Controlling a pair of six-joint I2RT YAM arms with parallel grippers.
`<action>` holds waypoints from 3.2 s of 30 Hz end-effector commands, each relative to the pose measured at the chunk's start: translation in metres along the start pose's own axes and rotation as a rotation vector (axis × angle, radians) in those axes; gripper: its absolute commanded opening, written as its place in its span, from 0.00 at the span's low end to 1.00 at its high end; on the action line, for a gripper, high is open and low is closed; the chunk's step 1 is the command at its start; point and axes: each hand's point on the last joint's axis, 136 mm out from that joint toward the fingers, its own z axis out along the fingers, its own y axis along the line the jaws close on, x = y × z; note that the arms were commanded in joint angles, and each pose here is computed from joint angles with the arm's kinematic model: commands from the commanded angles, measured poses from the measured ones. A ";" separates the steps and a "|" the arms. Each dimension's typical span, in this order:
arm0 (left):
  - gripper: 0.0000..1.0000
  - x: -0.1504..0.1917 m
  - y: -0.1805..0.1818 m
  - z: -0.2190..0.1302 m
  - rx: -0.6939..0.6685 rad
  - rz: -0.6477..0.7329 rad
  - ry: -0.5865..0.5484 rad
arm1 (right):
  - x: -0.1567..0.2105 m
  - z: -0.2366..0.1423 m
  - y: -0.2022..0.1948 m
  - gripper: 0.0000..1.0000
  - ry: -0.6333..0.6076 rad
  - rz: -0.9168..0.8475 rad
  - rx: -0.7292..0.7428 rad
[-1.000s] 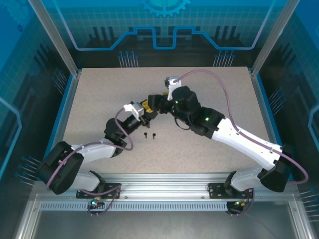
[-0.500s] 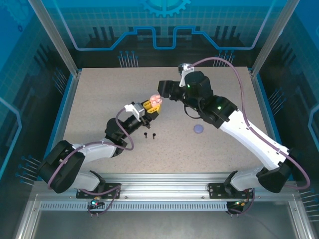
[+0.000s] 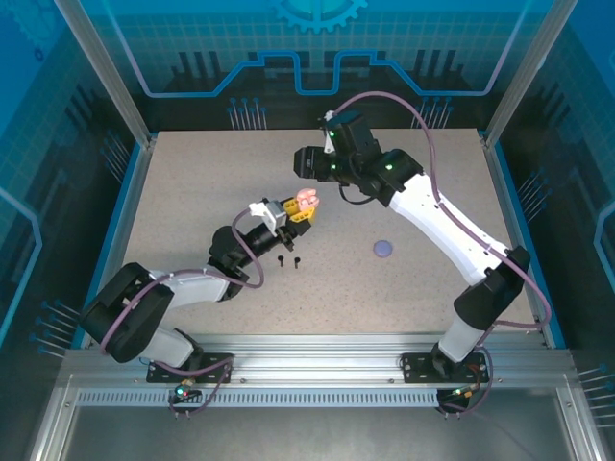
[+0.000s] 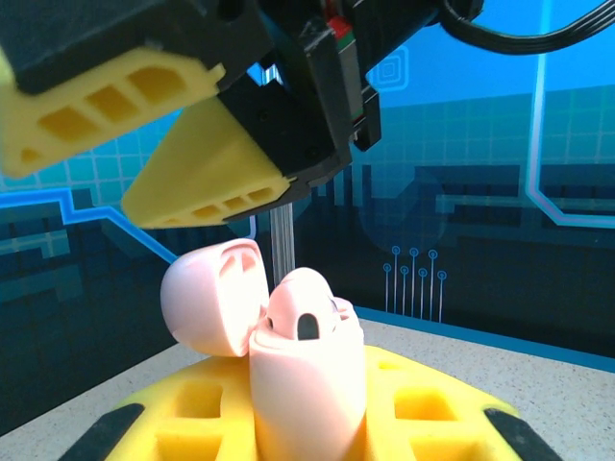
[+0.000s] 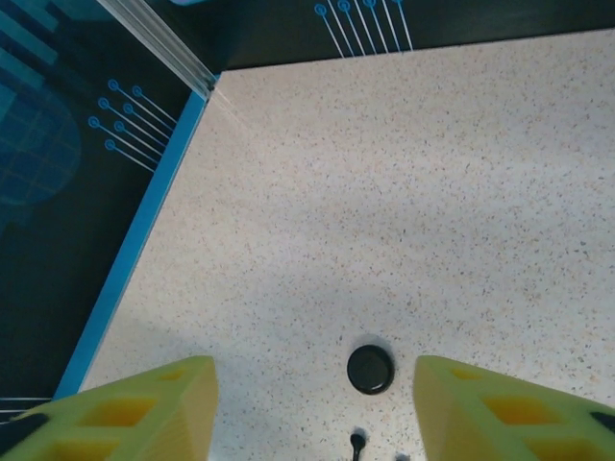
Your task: Insert wireless bluetooth earbuds into charging case
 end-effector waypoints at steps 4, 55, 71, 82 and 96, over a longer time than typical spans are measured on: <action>0.00 -0.022 -0.006 0.014 0.050 0.039 -0.074 | 0.004 0.006 -0.004 0.37 0.075 -0.010 0.010; 0.00 0.108 -0.051 -0.002 -0.144 -0.425 0.490 | 0.109 -0.072 -0.137 0.67 -0.068 0.213 0.290; 0.00 0.145 -0.047 0.005 -0.272 -0.564 0.744 | 0.119 -0.081 -0.155 0.68 -0.062 0.210 0.356; 0.00 0.168 -0.053 0.019 -0.295 -0.671 0.843 | 0.121 -0.091 -0.162 0.68 -0.054 0.211 0.387; 0.00 0.197 -0.061 0.030 -0.346 -0.820 0.956 | 0.123 -0.096 -0.169 0.68 -0.046 0.220 0.412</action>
